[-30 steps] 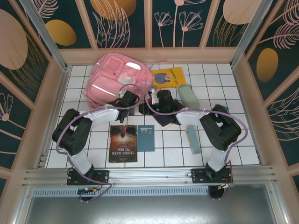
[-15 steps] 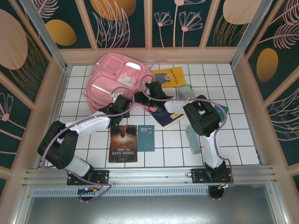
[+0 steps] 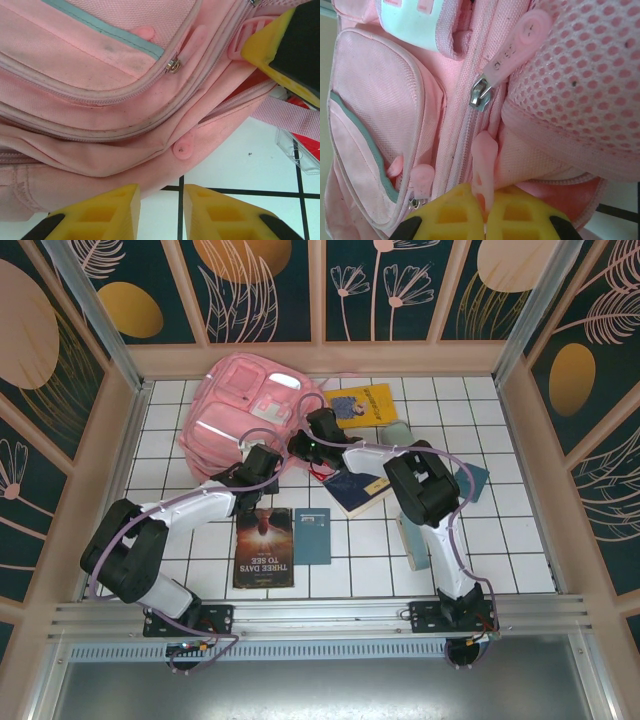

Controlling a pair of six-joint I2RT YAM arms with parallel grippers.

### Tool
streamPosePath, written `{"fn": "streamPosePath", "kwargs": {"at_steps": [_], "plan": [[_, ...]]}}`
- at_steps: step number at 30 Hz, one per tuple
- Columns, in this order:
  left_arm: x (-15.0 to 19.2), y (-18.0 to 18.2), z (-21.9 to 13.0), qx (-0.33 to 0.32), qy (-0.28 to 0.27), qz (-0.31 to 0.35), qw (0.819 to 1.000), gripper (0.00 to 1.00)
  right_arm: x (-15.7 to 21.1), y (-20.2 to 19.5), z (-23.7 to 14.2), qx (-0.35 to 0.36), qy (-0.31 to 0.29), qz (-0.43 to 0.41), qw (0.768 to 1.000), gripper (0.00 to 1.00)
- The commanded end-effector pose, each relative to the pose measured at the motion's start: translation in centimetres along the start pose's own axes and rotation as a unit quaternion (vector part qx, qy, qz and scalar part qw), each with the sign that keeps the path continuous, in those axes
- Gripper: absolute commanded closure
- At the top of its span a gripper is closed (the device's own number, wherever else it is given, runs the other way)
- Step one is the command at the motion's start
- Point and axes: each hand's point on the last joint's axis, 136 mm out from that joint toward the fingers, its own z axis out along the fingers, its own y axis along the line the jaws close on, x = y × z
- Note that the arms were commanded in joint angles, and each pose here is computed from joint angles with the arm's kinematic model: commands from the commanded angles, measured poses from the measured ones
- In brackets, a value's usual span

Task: Pack the student bag
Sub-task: Unzip the student bag at the top-left of the table.

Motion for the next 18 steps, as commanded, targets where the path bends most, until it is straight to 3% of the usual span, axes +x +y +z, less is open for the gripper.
{"fn": "streamPosePath", "kwargs": {"at_steps": [1,12,18], "plan": [[-0.4,-0.3,-0.3,0.013,-0.008,-0.007,1.0,0.7,-1.5,3.9,-1.8,-0.036,-0.029,-0.021,0.999,1.0],[-0.8,-2.2,1.7,0.027,0.004,0.004,1.0,0.76,-2.7,8.0,-5.0,-0.104,-0.048,-0.02,0.993,1.0],[-1.7,-1.9,2.8,-0.009,-0.003,0.004,1.0,0.75,-2.4,8.4,-5.5,-0.112,-0.043,-0.025,0.993,1.0]]}}
